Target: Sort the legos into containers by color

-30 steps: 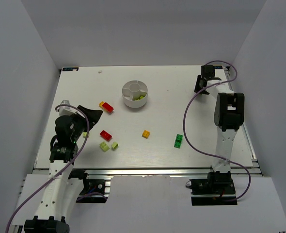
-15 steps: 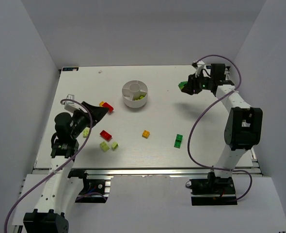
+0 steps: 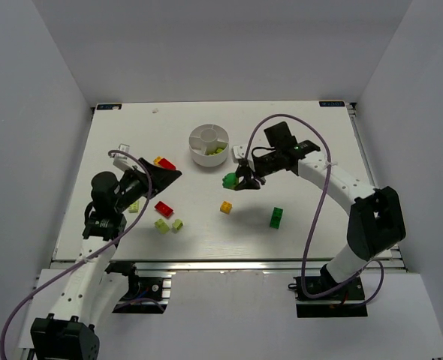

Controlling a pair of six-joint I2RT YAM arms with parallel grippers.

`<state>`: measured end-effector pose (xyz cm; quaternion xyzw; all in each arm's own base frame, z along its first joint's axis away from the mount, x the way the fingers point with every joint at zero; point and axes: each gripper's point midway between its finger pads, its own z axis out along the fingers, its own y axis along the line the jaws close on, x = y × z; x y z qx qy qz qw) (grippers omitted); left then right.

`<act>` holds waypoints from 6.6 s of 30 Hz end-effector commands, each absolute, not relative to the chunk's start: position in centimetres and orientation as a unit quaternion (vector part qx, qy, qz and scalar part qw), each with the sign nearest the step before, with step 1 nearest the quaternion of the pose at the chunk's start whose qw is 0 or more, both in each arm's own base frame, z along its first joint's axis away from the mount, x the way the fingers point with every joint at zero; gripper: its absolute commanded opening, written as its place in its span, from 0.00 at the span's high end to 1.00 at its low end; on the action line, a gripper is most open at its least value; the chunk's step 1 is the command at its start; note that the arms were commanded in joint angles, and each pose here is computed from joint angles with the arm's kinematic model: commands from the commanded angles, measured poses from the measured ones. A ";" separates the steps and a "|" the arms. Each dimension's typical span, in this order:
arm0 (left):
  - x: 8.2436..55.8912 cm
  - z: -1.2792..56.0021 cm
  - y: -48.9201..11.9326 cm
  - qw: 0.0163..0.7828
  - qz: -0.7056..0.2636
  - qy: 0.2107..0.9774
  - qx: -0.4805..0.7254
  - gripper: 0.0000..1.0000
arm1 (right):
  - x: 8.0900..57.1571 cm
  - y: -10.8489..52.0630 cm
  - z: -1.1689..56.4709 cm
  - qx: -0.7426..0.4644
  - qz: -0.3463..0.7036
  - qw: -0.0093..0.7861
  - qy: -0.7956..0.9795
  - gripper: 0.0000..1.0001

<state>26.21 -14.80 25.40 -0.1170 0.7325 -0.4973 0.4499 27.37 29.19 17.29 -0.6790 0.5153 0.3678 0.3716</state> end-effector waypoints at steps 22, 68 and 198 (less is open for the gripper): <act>23.1 26.1 -19.4 0.525 -0.459 0.715 0.059 0.10 | 17.7 34.9 24.8 -0.628 0.605 0.209 0.443 1.00; 21.1 27.3 -22.9 0.491 -0.555 0.665 0.095 0.70 | 18.6 37.7 25.8 -0.570 0.676 0.161 0.438 1.00; 46.2 21.8 -20.3 0.434 -0.384 0.745 -0.331 0.97 | 35.9 24.2 22.5 -0.407 0.354 0.475 0.696 1.00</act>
